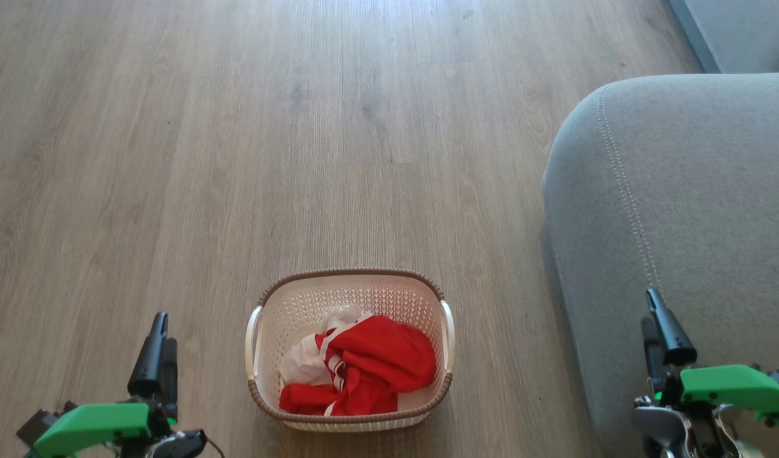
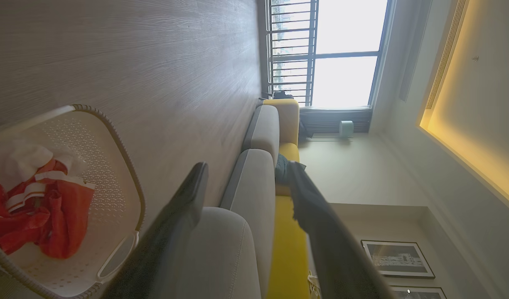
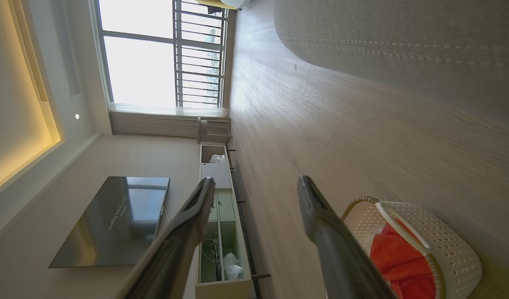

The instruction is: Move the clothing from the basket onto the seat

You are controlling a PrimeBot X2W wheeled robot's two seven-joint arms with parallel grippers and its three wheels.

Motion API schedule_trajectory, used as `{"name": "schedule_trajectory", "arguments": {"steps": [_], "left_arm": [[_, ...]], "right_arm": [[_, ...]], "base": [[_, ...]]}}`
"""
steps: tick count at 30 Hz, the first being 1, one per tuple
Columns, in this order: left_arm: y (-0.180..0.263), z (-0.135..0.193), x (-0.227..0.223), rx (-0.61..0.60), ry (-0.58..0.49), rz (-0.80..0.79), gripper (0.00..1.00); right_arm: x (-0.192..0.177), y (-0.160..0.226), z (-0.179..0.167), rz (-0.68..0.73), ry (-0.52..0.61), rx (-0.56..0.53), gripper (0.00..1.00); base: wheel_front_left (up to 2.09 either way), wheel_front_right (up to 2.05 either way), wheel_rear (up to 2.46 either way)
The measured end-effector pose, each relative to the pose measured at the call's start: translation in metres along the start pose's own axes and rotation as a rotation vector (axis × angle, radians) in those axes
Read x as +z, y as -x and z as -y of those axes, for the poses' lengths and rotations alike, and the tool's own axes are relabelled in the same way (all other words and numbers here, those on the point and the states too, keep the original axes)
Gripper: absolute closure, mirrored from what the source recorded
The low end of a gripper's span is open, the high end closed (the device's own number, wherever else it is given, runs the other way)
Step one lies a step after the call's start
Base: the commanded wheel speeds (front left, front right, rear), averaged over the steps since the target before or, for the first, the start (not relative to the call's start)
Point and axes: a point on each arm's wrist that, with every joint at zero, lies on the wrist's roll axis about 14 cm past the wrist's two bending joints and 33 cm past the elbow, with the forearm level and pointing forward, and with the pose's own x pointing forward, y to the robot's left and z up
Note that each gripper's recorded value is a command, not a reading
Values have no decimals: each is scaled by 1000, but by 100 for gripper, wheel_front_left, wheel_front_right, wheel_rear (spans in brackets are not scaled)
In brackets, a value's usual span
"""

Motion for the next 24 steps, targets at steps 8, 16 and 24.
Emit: {"name": "schedule_trajectory", "arguments": {"steps": [8, 16, 24], "left_arm": [[-1, 10, 11, -30, -20, 43, 0], [-6, 32, 19, -92, -93, 79, 0], [-7, 56, 25, -161, -177, 116, 0]], "right_arm": [[5, -7, -21, 28, 72, 56, 0], [11, -12, -39, 60, 172, 107, 0], [8, -18, -71, 75, 335, 195, 0]], "base": [[0, 0, 0], [0, 0, 0], [0, 0, 0]]}}
